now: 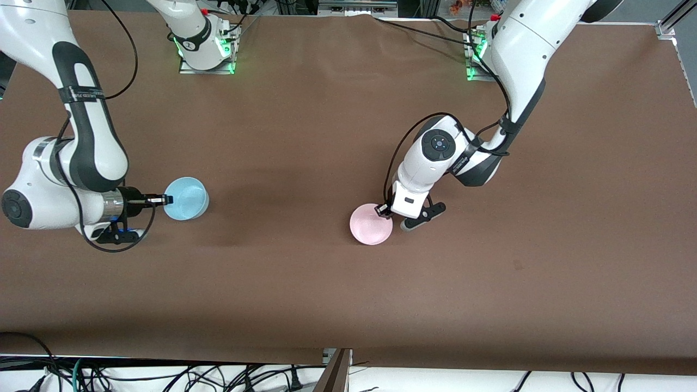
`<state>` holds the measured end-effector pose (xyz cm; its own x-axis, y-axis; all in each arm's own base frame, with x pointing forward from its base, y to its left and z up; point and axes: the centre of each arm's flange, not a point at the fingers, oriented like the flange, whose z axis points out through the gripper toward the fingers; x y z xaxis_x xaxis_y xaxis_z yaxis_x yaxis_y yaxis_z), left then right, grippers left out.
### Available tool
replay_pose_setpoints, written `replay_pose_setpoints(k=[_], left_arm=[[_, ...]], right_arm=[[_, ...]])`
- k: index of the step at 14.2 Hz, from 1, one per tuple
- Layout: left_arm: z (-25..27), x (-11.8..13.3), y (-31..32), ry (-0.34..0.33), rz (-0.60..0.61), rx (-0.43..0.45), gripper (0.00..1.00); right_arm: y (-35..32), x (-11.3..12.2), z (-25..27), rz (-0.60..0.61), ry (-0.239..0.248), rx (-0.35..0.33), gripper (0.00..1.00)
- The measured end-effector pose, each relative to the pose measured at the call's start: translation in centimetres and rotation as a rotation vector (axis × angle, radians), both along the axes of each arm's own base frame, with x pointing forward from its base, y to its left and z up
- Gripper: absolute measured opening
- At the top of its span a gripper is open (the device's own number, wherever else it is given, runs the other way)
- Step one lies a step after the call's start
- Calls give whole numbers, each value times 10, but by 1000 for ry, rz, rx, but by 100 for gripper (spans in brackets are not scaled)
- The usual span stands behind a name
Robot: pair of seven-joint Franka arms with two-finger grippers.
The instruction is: Stack pink and blue bowls on white bowl
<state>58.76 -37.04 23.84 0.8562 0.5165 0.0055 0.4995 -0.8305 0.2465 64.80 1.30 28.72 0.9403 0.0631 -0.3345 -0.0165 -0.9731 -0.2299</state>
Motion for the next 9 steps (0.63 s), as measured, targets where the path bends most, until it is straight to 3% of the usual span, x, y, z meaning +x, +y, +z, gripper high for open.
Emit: replay_pose_setpoints(k=[5, 8, 9], left_arm=[[-11, -2, -3, 7, -14, 10, 3], [-11, -4, -7, 9, -2, 7, 5], [-10, -4, -8, 8, 0, 6, 13]], right_arm=[[63, 1, 19, -79, 40, 76, 3], [106, 0, 31, -166, 71, 55, 3], [122, -1, 35, -192, 78, 42, 3]])
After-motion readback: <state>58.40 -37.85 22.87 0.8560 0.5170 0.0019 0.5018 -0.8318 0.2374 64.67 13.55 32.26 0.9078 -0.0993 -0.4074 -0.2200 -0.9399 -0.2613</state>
